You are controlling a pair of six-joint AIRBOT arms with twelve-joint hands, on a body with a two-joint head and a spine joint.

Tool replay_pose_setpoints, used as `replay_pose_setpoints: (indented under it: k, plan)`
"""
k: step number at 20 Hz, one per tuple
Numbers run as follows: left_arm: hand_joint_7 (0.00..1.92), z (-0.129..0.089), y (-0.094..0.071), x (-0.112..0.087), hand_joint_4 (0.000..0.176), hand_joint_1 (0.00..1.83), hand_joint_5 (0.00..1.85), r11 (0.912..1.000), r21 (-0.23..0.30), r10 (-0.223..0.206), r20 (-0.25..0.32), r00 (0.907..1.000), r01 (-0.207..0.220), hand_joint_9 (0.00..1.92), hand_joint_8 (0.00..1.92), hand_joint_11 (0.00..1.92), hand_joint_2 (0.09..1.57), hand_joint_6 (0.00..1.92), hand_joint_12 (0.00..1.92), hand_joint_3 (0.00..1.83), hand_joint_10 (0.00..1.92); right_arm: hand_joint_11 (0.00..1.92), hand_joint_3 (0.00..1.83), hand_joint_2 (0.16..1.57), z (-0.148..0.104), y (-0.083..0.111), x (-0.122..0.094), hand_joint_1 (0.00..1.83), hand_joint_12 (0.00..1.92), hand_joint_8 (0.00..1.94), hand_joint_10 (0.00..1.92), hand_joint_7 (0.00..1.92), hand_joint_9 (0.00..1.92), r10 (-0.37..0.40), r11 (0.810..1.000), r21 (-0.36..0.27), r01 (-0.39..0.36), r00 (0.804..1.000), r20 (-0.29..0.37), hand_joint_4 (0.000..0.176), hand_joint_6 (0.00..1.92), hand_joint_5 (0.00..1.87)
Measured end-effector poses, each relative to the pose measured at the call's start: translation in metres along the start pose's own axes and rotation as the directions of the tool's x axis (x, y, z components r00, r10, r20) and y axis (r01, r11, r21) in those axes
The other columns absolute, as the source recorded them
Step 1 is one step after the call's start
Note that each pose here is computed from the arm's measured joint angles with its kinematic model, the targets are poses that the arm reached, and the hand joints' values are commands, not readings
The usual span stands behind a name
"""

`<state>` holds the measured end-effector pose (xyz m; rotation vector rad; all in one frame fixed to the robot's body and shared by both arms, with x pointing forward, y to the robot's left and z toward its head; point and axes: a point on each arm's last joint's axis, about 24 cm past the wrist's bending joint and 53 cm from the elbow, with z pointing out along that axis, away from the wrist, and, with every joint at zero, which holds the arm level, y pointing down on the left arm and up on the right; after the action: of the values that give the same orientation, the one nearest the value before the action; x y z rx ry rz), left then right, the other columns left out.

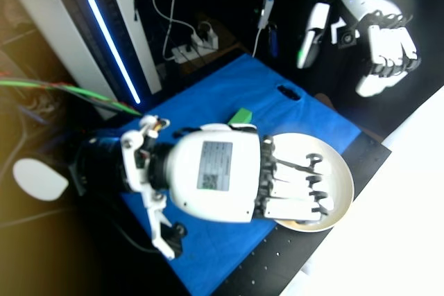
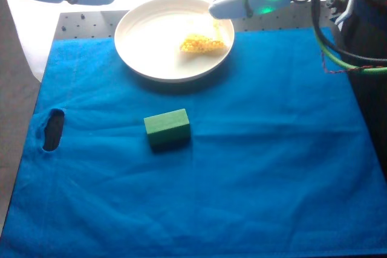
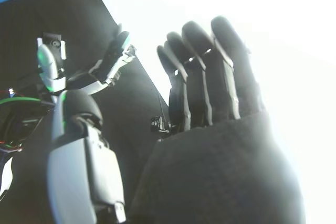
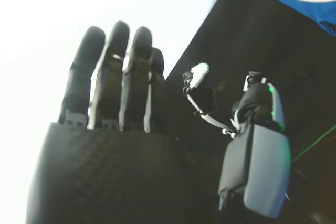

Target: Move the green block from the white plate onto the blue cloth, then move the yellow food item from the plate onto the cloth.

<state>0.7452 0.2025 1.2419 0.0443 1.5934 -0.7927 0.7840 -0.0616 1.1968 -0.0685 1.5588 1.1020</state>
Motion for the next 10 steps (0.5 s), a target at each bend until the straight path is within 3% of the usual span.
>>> replay_pose_setpoints:
  k: [2, 3, 4, 6, 7, 8, 10]
  plan:
    - [0.21, 0.001, -0.003, -0.004, 0.044, 0.44, 0.15, 1.0, 0.007, 0.0, 0.01, 1.0, 0.0, 0.26, 0.0, 0.13, 0.89, 0.0, 0.37, 0.0, 0.0, 0.02, 0.0, 0.84, 0.005, 0.002, 0.007, 0.54, 1.6, 0.0, 0.31, 0.6, 0.43, -0.007, 1.0, -0.006, 0.006, 1.0, -0.01, 0.0, 0.0, 0.45]
    - [0.19, 0.002, -0.006, -0.008, 0.044, 0.45, 0.13, 0.9999, 0.014, 0.0, 0.019, 0.9998, -0.001, 0.24, 0.0, 0.11, 0.88, 0.0, 0.35, 0.0, 0.0, 0.0, 0.0, 0.85, 0.008, 0.003, 0.01, 0.52, 1.52, 0.0, 0.17, 0.57, 0.45, -0.005, 1.0, -0.008, 0.005, 1.0, -0.011, 0.0, 0.0, 0.43]
    - [0.18, 0.003, -0.008, -0.011, 0.051, 0.46, 0.13, 0.9998, 0.019, 0.004, 0.025, 0.9997, -0.004, 0.23, 0.0, 0.13, 0.88, 0.0, 0.28, 0.0, 0.0, 0.05, 0.0, 0.86, 0.01, 0.003, 0.011, 0.55, 1.62, 0.03, 0.19, 0.69, 0.57, -0.006, 1.0, -0.009, 0.006, 1.0, -0.011, 0.0, 0.0, 0.42]
    - [0.18, 0.007, -0.018, -0.016, 0.06, 0.5, 0.15, 0.999, 0.043, 0.008, 0.04, 0.9992, -0.01, 0.23, 0.0, 0.21, 0.89, 0.0, 0.15, 0.0, 0.0, 0.23, 0.01, 0.88, 0.015, 0.004, 0.016, 0.55, 1.77, 0.02, 0.65, 0.86, 0.59, -0.005, 1.0, -0.011, 0.005, 1.0, -0.012, 0.0, 0.0, 0.42]
    - [0.2, 0.009, -0.024, -0.019, 0.053, 0.52, 0.17, 0.9984, 0.055, 0.012, 0.046, 0.9989, -0.014, 0.24, 0.01, 0.19, 0.88, 0.01, 0.13, 0.0, 0.0, 0.29, 0.0, 0.86, 0.016, 0.005, 0.018, 0.55, 1.78, 0.02, 0.85, 0.88, 0.57, -0.012, 1.0, -0.013, 0.012, 1.0, -0.018, 0.0, 0.0, 0.4]
    - [0.23, 0.011, -0.03, -0.022, 0.041, 0.51, 0.18, 0.9974, 0.071, 0.012, 0.056, 0.9984, -0.016, 0.25, 0.02, 0.21, 0.89, 0.01, 0.13, 0.0, 0.01, 0.41, 0.0, 0.84, 0.018, 0.006, 0.021, 0.57, 1.88, 0.06, 1.21, 0.93, 0.57, -0.018, 1.0, -0.016, 0.017, 1.0, -0.025, 0.0, 0.0, 0.39]
    - [0.26, 0.014, -0.038, -0.022, 0.069, 0.55, 0.22, 0.9957, 0.088, 0.025, 0.058, 0.998, -0.03, 0.25, 0.01, 0.2, 0.89, 0.01, 0.12, 0.0, 0.0, 0.17, 0.0, 0.82, 0.019, 0.004, 0.021, 0.56, 1.5, 0.0, 0.45, 0.61, 0.47, -0.027, 1.0, -0.014, 0.027, 0.999, -0.025, 0.0, 0.0, 0.39]
